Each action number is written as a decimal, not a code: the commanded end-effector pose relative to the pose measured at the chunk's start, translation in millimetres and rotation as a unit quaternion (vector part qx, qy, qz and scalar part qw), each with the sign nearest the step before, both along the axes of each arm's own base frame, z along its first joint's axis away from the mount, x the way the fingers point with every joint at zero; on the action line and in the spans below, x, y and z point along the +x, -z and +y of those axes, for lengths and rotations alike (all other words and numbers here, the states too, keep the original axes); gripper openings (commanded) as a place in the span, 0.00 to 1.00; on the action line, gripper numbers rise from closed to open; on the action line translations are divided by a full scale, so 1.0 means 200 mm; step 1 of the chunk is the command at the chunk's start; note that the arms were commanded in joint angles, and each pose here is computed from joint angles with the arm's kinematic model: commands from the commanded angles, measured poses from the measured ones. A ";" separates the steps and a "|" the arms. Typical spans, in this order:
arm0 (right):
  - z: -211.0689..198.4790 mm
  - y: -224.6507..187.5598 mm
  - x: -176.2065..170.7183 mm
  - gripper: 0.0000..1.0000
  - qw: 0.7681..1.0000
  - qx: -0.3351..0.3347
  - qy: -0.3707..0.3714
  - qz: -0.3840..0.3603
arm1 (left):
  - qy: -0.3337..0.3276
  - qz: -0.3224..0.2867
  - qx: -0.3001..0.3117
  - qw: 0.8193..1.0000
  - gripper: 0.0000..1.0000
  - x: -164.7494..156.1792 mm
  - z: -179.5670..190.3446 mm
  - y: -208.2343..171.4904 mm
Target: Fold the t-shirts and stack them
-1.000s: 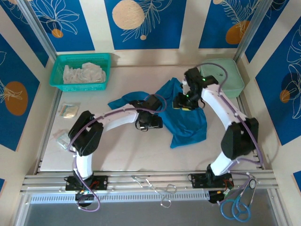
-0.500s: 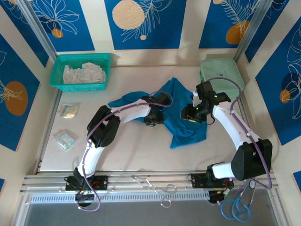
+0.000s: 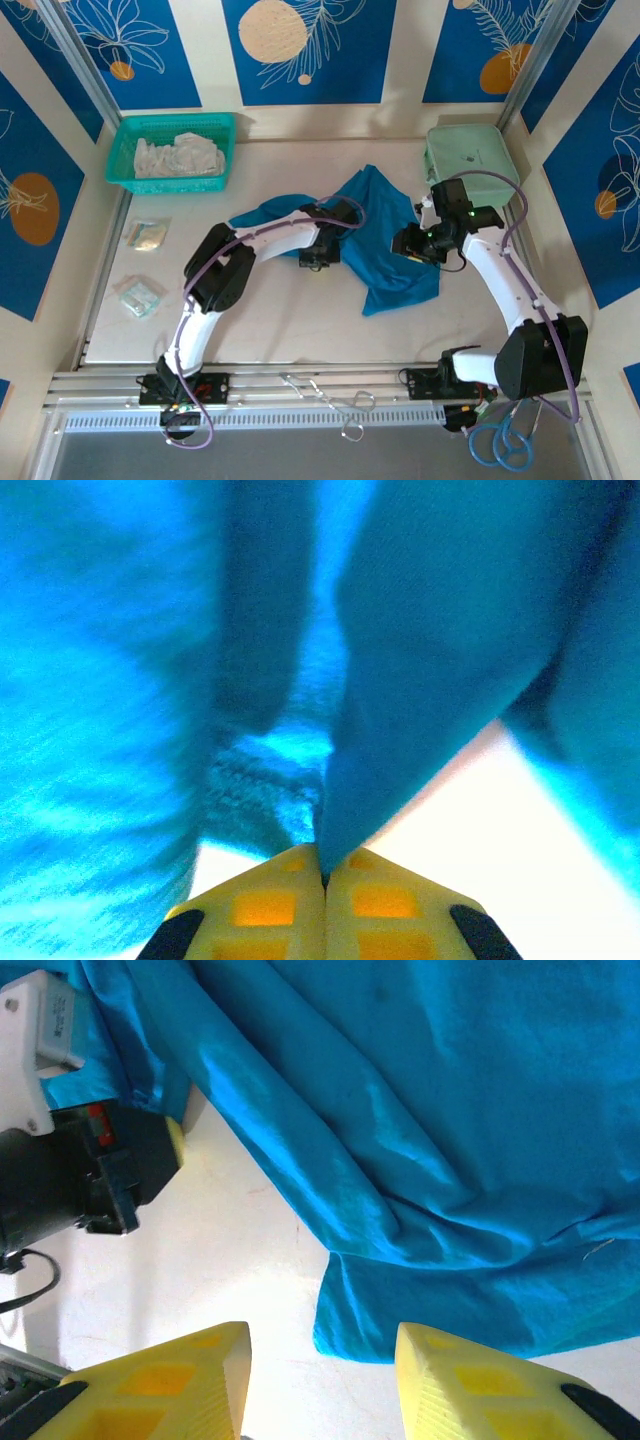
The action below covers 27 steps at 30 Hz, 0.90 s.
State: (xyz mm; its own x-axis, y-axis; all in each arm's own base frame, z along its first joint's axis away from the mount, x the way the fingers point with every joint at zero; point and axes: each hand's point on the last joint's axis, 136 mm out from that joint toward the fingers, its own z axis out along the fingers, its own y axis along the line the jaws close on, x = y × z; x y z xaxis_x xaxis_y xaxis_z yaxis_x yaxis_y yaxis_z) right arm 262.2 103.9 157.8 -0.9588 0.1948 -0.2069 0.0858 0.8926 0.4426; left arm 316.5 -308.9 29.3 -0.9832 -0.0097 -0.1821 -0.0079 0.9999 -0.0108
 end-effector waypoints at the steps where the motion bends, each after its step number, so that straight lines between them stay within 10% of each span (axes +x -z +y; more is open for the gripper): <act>1: 0.02 0.04 -0.07 0.43 0.999 0.026 0.012 0.026 | 0.028 -0.009 0.027 0.999 0.00 -0.09 0.17 -0.24; 11: 0.05 0.32 -0.23 0.44 0.992 0.018 0.058 0.112 | 0.035 -0.048 0.084 0.995 0.00 -0.41 0.69 -0.74; 27: 0.01 0.58 -0.60 0.57 0.967 -0.100 0.143 0.186 | -0.089 -0.058 0.125 0.987 0.00 -0.56 1.25 -0.71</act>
State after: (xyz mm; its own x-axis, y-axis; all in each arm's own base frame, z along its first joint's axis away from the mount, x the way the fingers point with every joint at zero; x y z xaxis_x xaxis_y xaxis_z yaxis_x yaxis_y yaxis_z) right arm 145.2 117.5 45.4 -0.9271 0.3597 0.1056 0.3745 0.9007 0.2201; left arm 203.9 -70.9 177.0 -0.9491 -0.0916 -0.3014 -0.1632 0.9614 0.2216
